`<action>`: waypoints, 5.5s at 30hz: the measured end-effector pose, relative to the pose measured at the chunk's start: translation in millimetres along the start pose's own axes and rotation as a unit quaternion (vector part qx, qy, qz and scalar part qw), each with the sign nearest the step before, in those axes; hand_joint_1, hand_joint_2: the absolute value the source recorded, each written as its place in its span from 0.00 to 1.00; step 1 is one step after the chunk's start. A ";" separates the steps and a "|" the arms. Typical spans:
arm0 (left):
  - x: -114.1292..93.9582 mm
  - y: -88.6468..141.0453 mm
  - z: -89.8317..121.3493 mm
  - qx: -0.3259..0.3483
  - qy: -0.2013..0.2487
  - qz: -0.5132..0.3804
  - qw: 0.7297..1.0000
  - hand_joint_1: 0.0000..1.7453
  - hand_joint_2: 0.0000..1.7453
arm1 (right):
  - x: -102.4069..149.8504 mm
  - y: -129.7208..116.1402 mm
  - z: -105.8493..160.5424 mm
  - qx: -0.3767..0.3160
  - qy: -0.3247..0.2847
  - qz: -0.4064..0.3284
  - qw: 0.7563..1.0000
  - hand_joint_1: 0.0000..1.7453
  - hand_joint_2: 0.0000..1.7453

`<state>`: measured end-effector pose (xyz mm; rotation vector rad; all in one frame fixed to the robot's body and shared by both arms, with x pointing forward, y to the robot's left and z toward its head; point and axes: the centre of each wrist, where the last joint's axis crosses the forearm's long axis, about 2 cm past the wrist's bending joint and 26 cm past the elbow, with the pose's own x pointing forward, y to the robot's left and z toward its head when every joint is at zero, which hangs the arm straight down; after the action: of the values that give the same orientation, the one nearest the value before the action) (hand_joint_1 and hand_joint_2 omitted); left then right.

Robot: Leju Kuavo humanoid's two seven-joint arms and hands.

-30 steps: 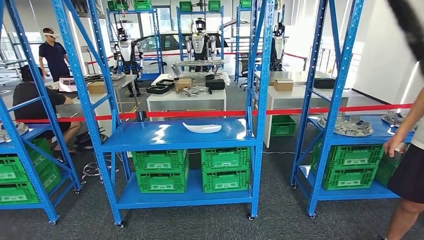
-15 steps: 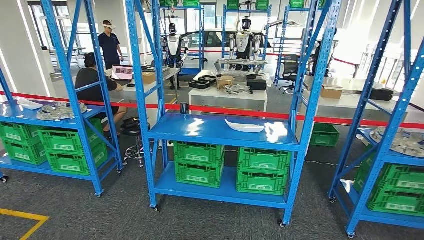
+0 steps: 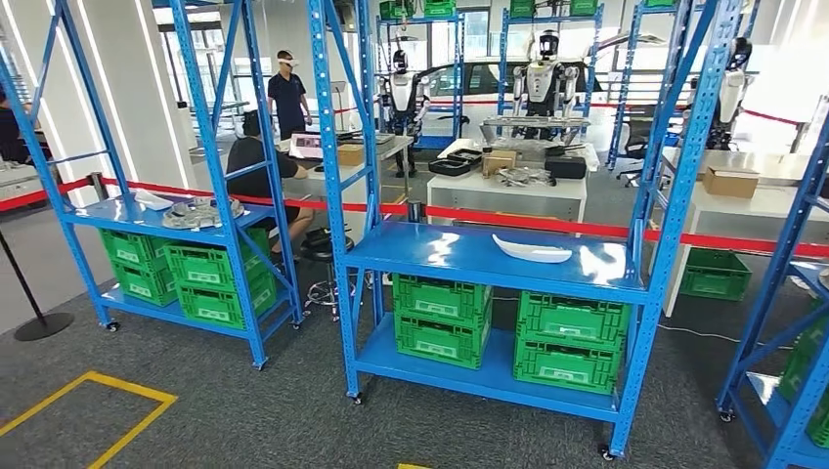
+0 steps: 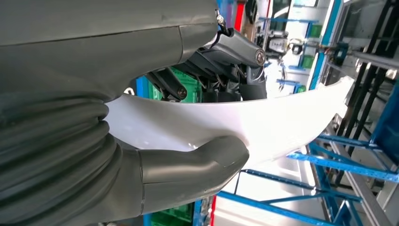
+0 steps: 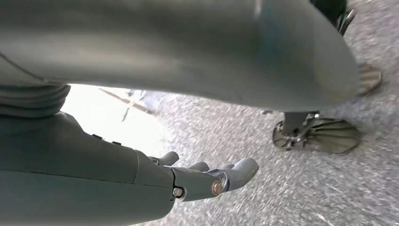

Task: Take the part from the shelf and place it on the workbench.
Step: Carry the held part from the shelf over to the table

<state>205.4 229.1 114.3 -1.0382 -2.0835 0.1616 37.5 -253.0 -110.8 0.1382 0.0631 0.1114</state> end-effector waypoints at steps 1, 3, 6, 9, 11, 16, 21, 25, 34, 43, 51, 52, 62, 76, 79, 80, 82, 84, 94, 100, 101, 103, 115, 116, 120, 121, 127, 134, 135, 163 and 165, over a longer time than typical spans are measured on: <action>-0.3 0.1 0.4 0.001 0.001 0.000 1.000 1.00 1.00 | -1.3 0.1 -0.2 0.000 0.001 0.000 1.000 0.00 0.00; -1.0 0.3 1.4 0.002 0.003 0.001 1.000 1.00 1.00 | -2.4 0.1 -0.4 0.000 0.002 -0.001 1.000 0.00 0.00; -1.3 0.5 1.2 0.003 0.003 0.001 1.000 1.00 1.00 | -1.9 0.0 -0.3 0.000 0.002 -0.002 1.000 0.00 0.00; -1.6 0.1 0.8 0.003 0.002 0.002 1.000 1.00 1.00 | -1.3 -0.2 -0.2 0.000 0.001 -0.002 1.000 0.00 0.00; -1.7 -0.3 1.2 0.003 0.002 0.003 1.000 1.00 1.00 | 0.3 -0.4 0.1 0.000 0.000 -0.001 1.000 0.00 0.00; -2.7 -1.9 -1.9 0.002 -0.001 0.006 1.000 1.00 1.00 | -1.9 0.0 -0.3 0.000 0.001 0.001 1.000 0.00 0.00; -3.0 -2.7 -0.2 0.001 0.005 0.009 1.000 1.00 1.00 | -3.0 0.0 -0.5 -0.002 0.003 0.002 1.000 0.00 0.00; -2.9 -2.8 0.5 0.001 0.005 0.011 1.000 1.00 1.00 | -2.8 0.5 -0.5 -0.003 0.001 -0.002 1.000 0.00 0.00; -8.6 6.4 -8.9 -0.014 0.022 0.026 0.999 1.00 1.00 | -3.6 9.5 -1.3 0.005 0.001 -0.048 0.999 0.00 0.00; 2.9 16.2 9.4 0.006 0.005 0.002 1.000 1.00 1.00 | -1.0 16.8 -1.2 0.018 0.000 -0.018 1.000 0.00 0.00; 9.0 18.2 26.8 0.023 0.011 -0.013 1.000 1.00 1.00 | -2.5 17.4 -1.5 0.018 0.002 -0.008 1.000 0.00 0.00; 9.5 18.7 27.3 0.024 0.010 -0.014 1.000 1.00 1.00 | -2.4 17.6 -1.5 0.018 0.002 -0.007 1.000 0.00 0.00; 14.5 21.9 36.1 0.037 0.012 -0.024 0.999 1.00 1.00 | -1.4 21.3 -1.5 0.023 0.002 0.005 1.000 0.00 0.00; 6.3 24.7 4.2 0.013 0.016 -0.021 1.000 1.00 1.00 | 14.1 18.5 1.4 0.018 -0.014 0.011 1.000 0.00 0.00; 4.1 21.3 4.2 0.009 0.018 -0.015 1.000 1.00 1.00 | 11.5 18.6 0.9 0.020 -0.011 0.010 1.000 0.00 0.00; 3.5 20.4 4.5 0.008 0.019 -0.014 1.000 1.00 1.00 | 11.2 18.6 0.9 0.021 -0.010 0.010 1.000 0.00 0.00; 2.0 18.4 4.0 0.007 0.019 -0.013 1.000 1.00 1.00 | 11.1 18.3 0.9 0.022 -0.010 0.010 1.000 0.00 0.00; 0.6 16.0 2.9 0.007 0.018 -0.016 1.000 1.00 1.00 | 10.7 18.1 0.8 0.024 -0.011 0.011 1.000 0.00 0.00; 1.8 5.0 6.1 0.007 0.021 -0.032 0.999 1.00 1.00 | 6.8 17.3 0.1 0.026 -0.004 0.019 0.999 0.00 0.00; 8.3 -5.3 14.0 0.048 0.002 -0.075 0.996 1.00 1.00 | 5.7 9.2 0.4 0.017 0.002 0.064 0.998 0.00 0.00; 9.7 -7.8 17.7 0.057 -0.002 -0.079 0.995 1.00 1.00 | 5.5 7.5 0.5 0.015 0.003 0.073 0.997 0.00 0.00; 11.5 -13.5 25.4 0.076 -0.005 -0.086 0.993 1.00 1.00 | 6.0 4.3 0.8 0.010 0.005 0.087 0.996 0.00 0.00; 7.4 -25.6 40.4 0.058 0.027 -0.028 0.998 1.00 1.00 | -2.3 -6.4 0.2 -0.005 0.005 0.043 0.999 0.00 0.00; 4.1 -21.8 39.2 0.043 0.035 -0.012 0.998 1.00 1.00 | -1.8 -3.8 0.0 -0.005 0.003 0.025 1.000 0.00 0.00; -7.5 -4.4 28.5 -0.006 0.065 0.005 0.998 1.00 1.00 | 2.7 10.5 -0.3 0.000 -0.004 -0.009 1.000 0.00 0.00; -9.1 -1.1 24.5 -0.014 0.068 0.002 0.998 1.00 1.00 | 2.2 13.2 -0.5 0.002 -0.004 -0.010 1.000 0.00 0.00; 0.3 18.1 15.8 -0.020 0.067 -0.018 0.997 1.00 1.00 | 0.4 21.4 -1.2 0.008 0.000 0.004 1.000 0.00 0.00; 33.4 34.3 23.3 0.001 0.040 -0.077 0.996 1.00 1.00 | 4.4 23.9 -0.6 0.010 -0.004 0.016 1.000 0.00 0.00; 38.5 35.0 23.3 0.003 0.036 -0.088 0.995 1.00 1.00 | 5.4 24.0 -0.5 0.011 -0.005 0.017 1.000 0.00 0.00; 139.6 47.3 8.3 0.069 -0.069 -0.295 0.951 1.00 1.00 | 2.2 23.5 -1.0 0.020 -0.003 -0.010 1.000 0.00 0.00; 142.6 49.2 7.7 0.078 -0.074 -0.313 0.944 1.00 1.00 | 3.8 23.3 -0.7 0.019 -0.006 -0.014 1.000 0.00 0.00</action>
<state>179.8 366.0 172.7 -0.2413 -2.3873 0.0820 38.7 -229.5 -108.5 0.1762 0.0559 0.0817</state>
